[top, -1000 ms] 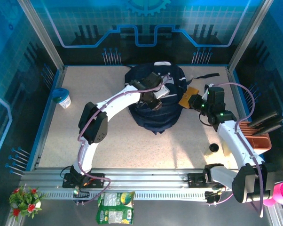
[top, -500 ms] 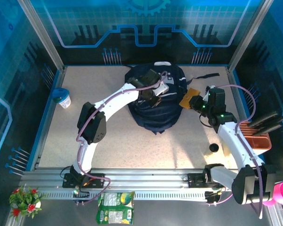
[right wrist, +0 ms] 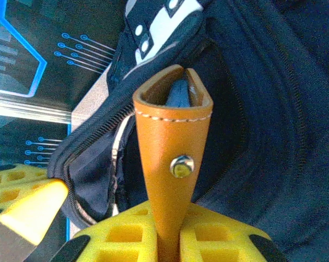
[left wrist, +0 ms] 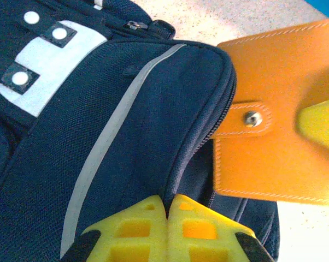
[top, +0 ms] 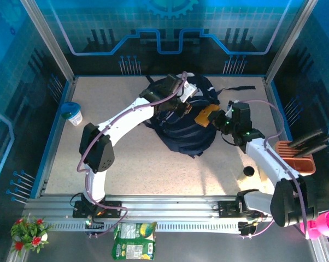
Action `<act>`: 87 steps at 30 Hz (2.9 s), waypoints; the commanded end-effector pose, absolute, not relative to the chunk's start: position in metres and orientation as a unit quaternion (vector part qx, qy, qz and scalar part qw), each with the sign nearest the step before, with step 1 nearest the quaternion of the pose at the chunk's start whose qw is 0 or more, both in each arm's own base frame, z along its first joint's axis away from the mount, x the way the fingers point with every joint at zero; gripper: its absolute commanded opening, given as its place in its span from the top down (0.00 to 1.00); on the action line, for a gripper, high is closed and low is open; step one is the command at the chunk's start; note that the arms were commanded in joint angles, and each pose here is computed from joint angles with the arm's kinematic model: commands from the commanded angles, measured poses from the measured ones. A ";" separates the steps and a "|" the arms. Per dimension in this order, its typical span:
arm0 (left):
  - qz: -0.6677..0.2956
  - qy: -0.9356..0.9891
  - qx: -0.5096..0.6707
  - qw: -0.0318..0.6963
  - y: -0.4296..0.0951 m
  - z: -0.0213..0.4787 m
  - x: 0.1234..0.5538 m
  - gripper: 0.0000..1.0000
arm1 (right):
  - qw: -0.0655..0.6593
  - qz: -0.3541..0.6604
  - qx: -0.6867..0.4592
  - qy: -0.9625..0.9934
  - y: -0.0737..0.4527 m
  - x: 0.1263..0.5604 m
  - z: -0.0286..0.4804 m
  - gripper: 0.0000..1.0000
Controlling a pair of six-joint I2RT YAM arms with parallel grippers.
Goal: Pack the student bag
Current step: Place the card holder in the student bag, then close the student bag at the top-center of the table, then rotate the student bag at the top-center of the table.
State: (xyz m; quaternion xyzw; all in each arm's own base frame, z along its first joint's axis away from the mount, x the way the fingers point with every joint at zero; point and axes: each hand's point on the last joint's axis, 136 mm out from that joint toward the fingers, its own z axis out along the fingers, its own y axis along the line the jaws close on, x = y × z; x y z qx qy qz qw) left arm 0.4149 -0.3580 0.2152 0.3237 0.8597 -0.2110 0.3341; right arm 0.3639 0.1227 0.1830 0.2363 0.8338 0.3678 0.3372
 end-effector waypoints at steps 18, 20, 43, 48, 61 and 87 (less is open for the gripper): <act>-0.308 0.833 0.265 0.376 -0.383 0.278 0.415 0.95 | 0.320 0.416 0.333 0.783 0.171 0.436 0.166 0.76; -0.306 0.835 0.261 0.374 -0.381 0.277 0.415 0.95 | 0.327 0.408 0.336 0.783 0.168 0.432 0.165 0.70; -0.326 0.834 0.260 0.361 -0.376 0.274 0.408 0.94 | 0.308 0.343 0.254 0.850 0.166 0.402 0.150 0.76; -0.331 0.836 0.252 0.359 -0.376 0.274 0.410 0.94 | 0.306 0.359 0.243 0.848 0.181 0.425 0.141 0.86; -0.356 0.848 0.207 0.333 -0.365 0.262 0.414 0.82 | 0.340 0.360 0.252 0.831 0.144 0.386 0.156 0.71; -0.380 0.903 -0.105 0.169 -0.231 0.123 0.435 0.50 | 0.375 0.268 0.179 0.869 0.136 0.353 0.204 0.03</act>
